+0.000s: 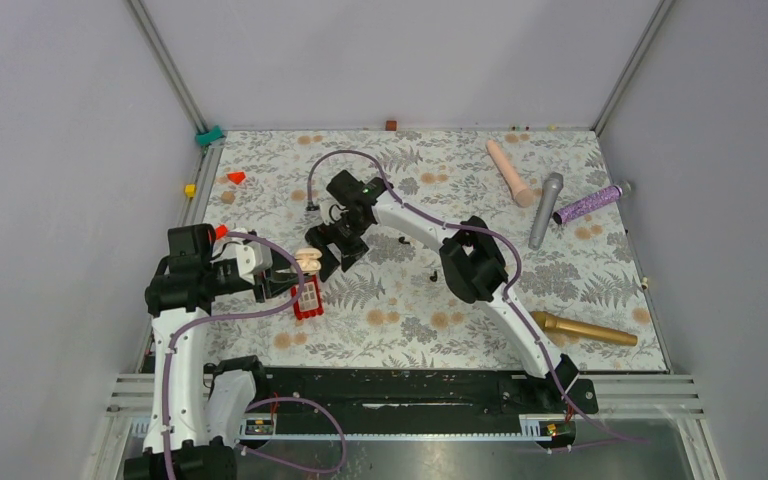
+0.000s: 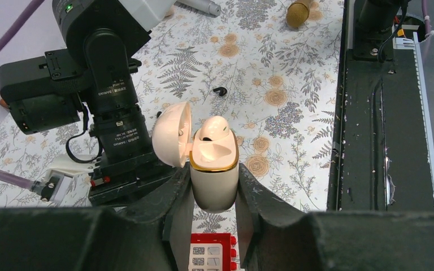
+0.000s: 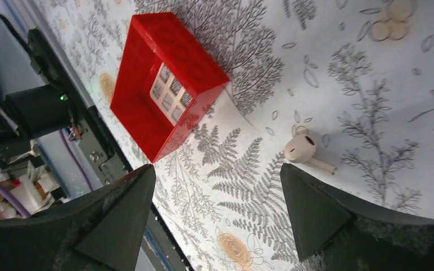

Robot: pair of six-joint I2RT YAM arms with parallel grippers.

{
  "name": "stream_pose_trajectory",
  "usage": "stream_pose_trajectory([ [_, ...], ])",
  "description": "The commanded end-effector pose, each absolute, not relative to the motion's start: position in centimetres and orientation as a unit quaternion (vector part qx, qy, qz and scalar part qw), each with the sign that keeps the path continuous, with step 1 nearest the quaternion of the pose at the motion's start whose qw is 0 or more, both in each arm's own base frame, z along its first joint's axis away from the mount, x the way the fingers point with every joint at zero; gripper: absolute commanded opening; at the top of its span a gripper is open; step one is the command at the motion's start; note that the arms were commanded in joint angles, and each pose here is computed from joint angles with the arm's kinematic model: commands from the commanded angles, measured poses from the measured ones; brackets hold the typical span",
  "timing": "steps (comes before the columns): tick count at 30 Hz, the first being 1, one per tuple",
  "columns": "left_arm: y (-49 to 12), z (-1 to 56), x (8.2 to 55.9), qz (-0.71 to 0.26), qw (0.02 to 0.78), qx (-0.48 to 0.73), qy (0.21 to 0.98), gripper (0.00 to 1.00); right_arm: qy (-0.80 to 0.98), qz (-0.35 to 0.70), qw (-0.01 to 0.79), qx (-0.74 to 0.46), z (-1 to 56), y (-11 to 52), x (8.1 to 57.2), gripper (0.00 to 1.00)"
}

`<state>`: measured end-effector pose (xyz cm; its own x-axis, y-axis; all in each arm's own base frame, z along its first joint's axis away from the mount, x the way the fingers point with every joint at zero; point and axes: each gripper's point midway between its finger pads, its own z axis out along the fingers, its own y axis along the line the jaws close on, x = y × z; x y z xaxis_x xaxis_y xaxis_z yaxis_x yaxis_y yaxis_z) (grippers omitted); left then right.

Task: Insert the wireless bluetooth earbuds into the charging case
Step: Adjust the left earbud at the center of the board.

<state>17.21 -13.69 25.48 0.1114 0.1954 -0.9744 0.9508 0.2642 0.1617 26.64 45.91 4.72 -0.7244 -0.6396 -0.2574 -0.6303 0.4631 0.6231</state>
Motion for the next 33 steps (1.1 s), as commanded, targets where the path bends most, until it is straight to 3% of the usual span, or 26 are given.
stream_pose_trajectory([
  [1,-14.0,26.4,16.9,-0.344,0.571,0.51,0.543,0.0,-0.86,-0.346,-0.064,0.369,6.9,46.9,29.5,0.9],
  [17,-13.9,26.0,16.6,-0.346,0.568,0.52,0.536,0.0,-0.883,-0.312,-0.037,0.349,3.0,46.0,29.7,0.89],
  [33,-13.9,26.1,16.3,-0.343,0.57,0.523,0.532,0.0,-0.873,-0.335,-0.013,0.355,4.4,45.1,24.2,0.86],
])
